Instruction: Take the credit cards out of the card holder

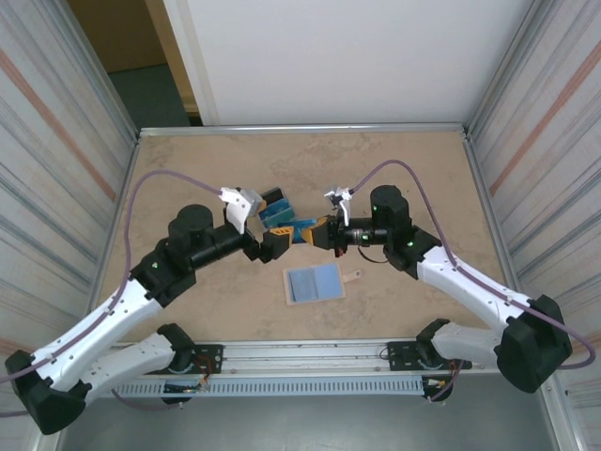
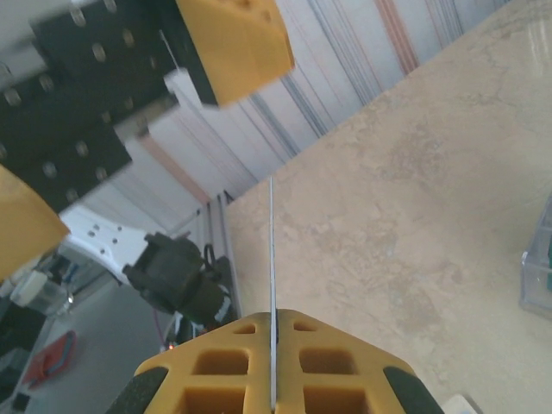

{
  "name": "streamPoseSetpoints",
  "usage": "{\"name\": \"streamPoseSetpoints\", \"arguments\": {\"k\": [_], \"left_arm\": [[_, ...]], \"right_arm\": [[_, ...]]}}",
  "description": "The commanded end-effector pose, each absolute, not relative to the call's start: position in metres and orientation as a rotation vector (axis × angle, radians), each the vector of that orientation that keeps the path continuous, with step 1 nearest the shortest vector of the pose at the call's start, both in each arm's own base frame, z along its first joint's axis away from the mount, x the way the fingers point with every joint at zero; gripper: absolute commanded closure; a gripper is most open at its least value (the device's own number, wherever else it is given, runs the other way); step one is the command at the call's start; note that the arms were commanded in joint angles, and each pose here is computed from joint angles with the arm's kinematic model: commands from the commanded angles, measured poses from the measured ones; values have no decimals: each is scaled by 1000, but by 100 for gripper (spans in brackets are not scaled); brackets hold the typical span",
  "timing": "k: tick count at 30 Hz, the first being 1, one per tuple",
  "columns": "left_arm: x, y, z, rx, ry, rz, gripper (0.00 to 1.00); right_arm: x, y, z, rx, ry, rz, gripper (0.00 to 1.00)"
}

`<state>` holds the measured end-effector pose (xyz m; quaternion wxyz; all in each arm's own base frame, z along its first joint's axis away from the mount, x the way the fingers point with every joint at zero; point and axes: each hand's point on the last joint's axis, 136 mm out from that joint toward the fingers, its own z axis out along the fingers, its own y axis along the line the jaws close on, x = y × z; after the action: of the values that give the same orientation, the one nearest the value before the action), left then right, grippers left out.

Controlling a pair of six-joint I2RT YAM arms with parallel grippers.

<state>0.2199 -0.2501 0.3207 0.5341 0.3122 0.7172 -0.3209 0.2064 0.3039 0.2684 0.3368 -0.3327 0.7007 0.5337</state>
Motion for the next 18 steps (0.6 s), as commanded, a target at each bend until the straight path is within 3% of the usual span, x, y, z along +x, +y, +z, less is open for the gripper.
{"name": "streamPoseSetpoints", "arguments": {"k": [1,10,18], "left_arm": [[204,-256,298,998,1767,-707,1],[202,-280,289,1228,1757,-727,10],[192,-291,280,1320,1705,-800,44]], "right_arm": [[187,299,270,-1004,1820,1373,100],[171,297,272,-1103,1806,1412,100],[167,298,272,-1121,1802,1447,100]]}}
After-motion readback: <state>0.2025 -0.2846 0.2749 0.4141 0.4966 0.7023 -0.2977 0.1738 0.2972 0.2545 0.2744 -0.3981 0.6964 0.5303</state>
